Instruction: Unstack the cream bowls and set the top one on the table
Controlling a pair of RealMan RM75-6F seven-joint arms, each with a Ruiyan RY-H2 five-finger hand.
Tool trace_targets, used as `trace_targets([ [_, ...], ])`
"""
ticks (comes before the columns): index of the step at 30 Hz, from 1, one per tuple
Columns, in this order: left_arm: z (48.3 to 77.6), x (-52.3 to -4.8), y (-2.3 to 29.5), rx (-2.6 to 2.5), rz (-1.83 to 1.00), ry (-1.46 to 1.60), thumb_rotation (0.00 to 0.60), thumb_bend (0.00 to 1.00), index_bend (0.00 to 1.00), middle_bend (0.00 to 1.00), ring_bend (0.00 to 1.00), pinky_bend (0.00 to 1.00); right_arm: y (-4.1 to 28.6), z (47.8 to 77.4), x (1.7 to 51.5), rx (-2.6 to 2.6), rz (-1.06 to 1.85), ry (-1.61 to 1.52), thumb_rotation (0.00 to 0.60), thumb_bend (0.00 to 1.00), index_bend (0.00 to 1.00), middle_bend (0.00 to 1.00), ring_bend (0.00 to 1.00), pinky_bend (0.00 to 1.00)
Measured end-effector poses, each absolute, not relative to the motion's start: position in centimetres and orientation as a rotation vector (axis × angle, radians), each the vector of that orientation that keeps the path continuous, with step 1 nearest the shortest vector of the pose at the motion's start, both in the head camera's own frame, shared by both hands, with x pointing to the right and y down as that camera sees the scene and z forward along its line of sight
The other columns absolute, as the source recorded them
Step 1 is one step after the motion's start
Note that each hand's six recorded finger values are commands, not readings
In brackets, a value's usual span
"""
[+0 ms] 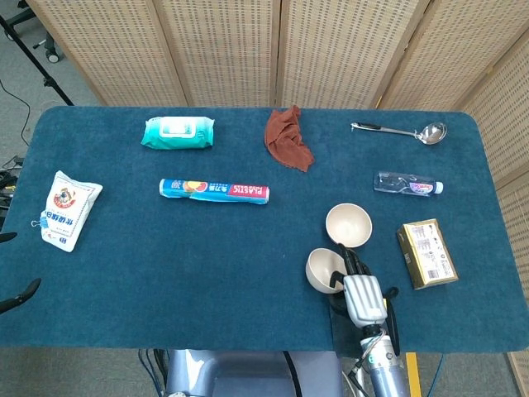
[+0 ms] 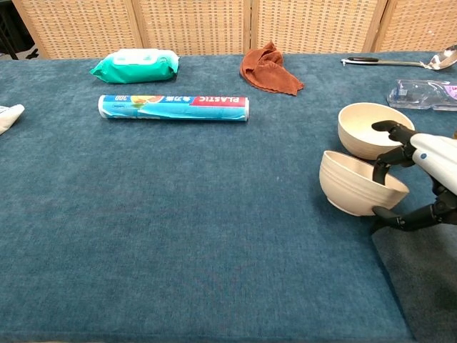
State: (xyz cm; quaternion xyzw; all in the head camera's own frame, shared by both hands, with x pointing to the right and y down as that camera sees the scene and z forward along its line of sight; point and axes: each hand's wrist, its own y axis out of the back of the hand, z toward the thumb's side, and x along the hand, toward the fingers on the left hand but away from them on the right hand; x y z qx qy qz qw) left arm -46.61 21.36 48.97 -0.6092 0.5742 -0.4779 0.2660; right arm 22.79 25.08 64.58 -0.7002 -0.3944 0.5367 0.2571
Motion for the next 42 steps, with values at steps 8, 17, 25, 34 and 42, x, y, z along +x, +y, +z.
trace_targets([
  [8,48.9,-46.6,21.4,-1.645,-1.289,1.550,0.600,0.18,0.26,0.00,0.00,0.05,25.3,64.6,23.0,-1.908,1.466,-1.063,0.600,0.34,0.54,0.00,0.00,0.21],
  [17,48.9,-46.6,21.4,-1.645,-1.286,1.554,0.600,0.18,0.26,0.00,0.00,0.05,25.2,64.4,23.3,-1.899,1.468,-1.067,0.600,0.34,0.36,0.00,0.00,0.21],
  [25,48.8,-46.6,21.4,-1.645,-1.280,1.556,0.600,0.18,0.26,0.00,0.00,0.05,24.4,64.0,23.8,-1.831,1.482,-1.036,0.600,0.34,0.34,0.00,0.00,0.21],
  [34,48.7,-46.6,21.4,-1.642,-1.278,1.559,0.600,0.18,0.26,0.00,0.00,0.05,22.9,63.9,25.5,-1.719,1.516,-0.995,0.600,0.34,0.34,0.00,0.00,0.21],
  [42,48.7,-46.5,21.4,-1.641,-1.278,1.558,0.600,0.18,0.26,0.00,0.00,0.05,23.1,64.1,26.7,-1.696,1.560,-0.966,0.600,0.34,0.32,0.00,0.00,0.21],
])
